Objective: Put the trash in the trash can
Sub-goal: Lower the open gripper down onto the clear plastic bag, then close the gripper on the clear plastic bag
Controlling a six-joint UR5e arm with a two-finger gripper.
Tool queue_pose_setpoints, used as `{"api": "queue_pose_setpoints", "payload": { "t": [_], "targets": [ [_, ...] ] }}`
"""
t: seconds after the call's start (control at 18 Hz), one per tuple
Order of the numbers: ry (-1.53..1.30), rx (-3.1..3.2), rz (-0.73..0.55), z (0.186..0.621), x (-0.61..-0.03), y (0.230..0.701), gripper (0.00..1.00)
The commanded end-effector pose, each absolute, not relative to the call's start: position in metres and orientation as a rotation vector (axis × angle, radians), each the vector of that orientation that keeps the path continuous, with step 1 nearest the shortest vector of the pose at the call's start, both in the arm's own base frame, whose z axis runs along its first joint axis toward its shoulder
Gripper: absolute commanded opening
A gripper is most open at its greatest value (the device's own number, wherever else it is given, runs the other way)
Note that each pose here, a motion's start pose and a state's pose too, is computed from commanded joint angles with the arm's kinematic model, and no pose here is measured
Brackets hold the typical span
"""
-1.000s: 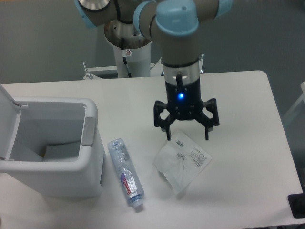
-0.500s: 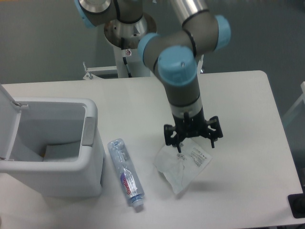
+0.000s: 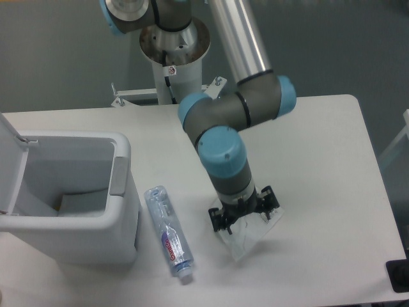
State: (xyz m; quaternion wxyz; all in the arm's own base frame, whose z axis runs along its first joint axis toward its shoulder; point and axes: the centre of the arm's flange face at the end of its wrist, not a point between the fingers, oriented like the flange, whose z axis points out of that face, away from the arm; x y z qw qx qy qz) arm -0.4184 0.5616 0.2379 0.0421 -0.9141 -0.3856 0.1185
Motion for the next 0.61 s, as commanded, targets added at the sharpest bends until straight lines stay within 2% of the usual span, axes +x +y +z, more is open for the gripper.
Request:
{"api": "queue_pose_setpoints", "payload": {
  "t": [0.61],
  "targets": [
    [-1.214, -2.810, 0.326, 0.215, -0.406, 0.572, 1.00]
  ]
}}
